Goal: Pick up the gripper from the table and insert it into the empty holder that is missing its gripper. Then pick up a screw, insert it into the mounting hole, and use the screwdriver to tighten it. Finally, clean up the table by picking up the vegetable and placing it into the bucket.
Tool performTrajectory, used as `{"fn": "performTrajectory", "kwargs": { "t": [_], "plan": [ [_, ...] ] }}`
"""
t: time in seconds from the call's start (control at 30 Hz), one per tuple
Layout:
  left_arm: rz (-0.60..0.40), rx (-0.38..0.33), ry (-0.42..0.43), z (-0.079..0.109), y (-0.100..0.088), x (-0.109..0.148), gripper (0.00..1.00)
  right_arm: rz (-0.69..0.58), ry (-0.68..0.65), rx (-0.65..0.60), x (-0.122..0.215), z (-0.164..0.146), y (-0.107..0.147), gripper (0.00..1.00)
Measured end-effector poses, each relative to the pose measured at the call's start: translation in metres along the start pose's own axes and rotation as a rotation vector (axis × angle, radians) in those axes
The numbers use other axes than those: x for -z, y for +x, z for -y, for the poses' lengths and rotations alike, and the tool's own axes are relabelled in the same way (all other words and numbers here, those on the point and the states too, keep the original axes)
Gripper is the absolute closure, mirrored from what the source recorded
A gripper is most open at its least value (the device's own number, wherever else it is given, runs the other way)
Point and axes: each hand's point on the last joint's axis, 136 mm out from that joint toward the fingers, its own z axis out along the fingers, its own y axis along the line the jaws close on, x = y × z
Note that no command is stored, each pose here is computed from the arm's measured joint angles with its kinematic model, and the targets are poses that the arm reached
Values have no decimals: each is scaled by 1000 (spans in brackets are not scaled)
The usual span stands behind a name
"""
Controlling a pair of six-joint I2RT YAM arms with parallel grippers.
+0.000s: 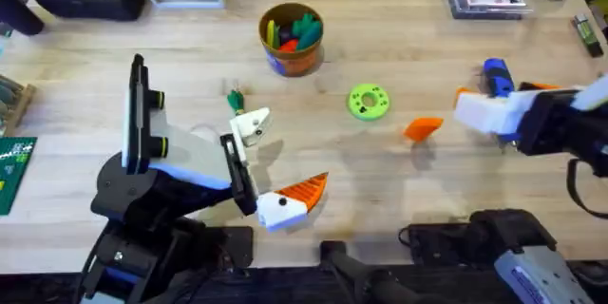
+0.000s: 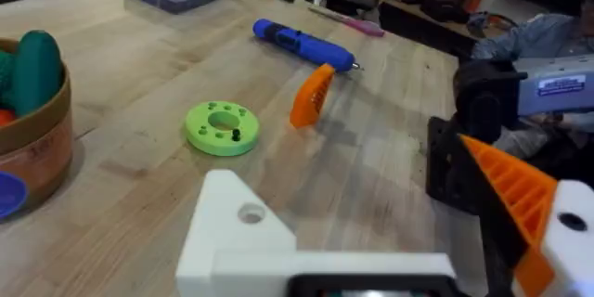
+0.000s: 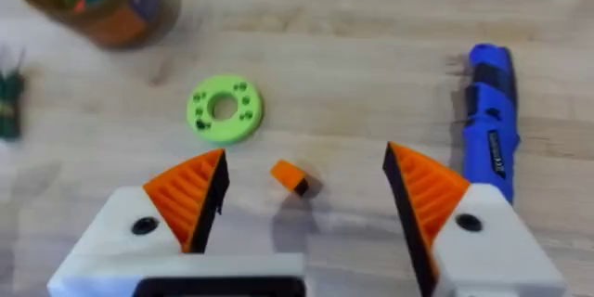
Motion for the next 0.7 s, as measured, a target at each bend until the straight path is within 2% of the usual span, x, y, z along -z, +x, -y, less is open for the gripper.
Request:
{"fn": "performTrajectory", "kwargs": {
  "t": [0.3,0.6,0.7],
  "plan": [
    [-5,1,20,3,1,0,15,-339,-115,228,-13,-12,30,8],
    [-9,7,23,4,2,0,15,-529,-236,501,-40,-22,46,8],
    [-10,7,25,4,2,0,15,-597,-236,572,-50,-19,54,8]
  ]
}}
